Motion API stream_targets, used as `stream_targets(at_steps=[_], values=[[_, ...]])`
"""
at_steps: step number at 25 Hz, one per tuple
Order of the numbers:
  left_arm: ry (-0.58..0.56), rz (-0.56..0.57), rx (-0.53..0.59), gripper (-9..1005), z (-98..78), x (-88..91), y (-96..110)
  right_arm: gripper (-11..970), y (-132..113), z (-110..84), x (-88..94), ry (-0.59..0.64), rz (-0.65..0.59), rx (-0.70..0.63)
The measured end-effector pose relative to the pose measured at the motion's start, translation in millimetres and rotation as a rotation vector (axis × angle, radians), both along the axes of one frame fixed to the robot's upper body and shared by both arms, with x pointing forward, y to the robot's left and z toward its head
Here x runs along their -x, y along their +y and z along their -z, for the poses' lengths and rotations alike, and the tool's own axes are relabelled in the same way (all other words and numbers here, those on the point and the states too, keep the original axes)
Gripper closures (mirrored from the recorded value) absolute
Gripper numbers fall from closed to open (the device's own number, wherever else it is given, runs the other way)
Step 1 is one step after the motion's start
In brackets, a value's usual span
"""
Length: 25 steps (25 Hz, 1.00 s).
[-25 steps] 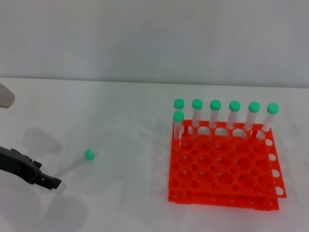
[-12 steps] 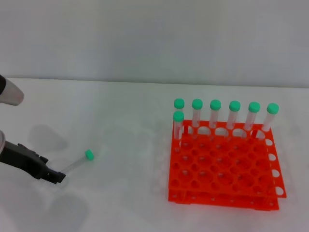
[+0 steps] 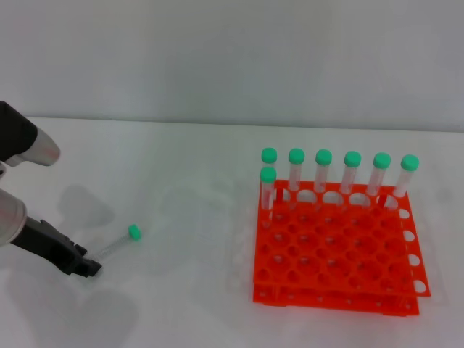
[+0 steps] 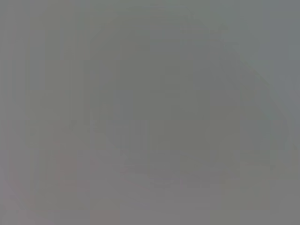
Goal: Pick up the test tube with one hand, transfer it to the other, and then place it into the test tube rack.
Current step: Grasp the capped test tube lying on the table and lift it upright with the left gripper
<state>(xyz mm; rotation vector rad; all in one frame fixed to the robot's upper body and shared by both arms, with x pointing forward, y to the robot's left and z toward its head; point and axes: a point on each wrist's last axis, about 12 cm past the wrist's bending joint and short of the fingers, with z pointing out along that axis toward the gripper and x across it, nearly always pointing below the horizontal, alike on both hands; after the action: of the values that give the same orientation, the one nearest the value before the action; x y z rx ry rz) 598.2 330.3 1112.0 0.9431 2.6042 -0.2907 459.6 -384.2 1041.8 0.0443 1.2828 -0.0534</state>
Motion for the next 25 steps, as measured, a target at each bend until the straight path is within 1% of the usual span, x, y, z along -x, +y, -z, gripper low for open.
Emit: stream_targets(at_steps=[1,4,10,20,25], values=[[0.001,0.001,-0.002,464,0.6,-0.7,-0.9,254,-0.1,-0.1,0.0,0.0,0.0,0.001],[0.002,0.002,-0.003,556,1.4,-2.2,-3.0,255,-0.3,0.1,0.5,0.001,0.0,0.001],[0.003,0.003,-0.006,572,0.0,-3.9,-4.5,256,-1.3,-0.2,0.7,0.0,0.003,0.003],[-0.001,-0.008,-0.005,760,-3.1,-5.9,-4.3,257,-0.5,-1.1,-1.3,-0.003,-0.002,0.003],[-0.001,-0.02,0.009,797,-7.0,-7.5,-4.9,258,-0.4,-2.3,-3.0,-0.008,-0.006,0.008]])
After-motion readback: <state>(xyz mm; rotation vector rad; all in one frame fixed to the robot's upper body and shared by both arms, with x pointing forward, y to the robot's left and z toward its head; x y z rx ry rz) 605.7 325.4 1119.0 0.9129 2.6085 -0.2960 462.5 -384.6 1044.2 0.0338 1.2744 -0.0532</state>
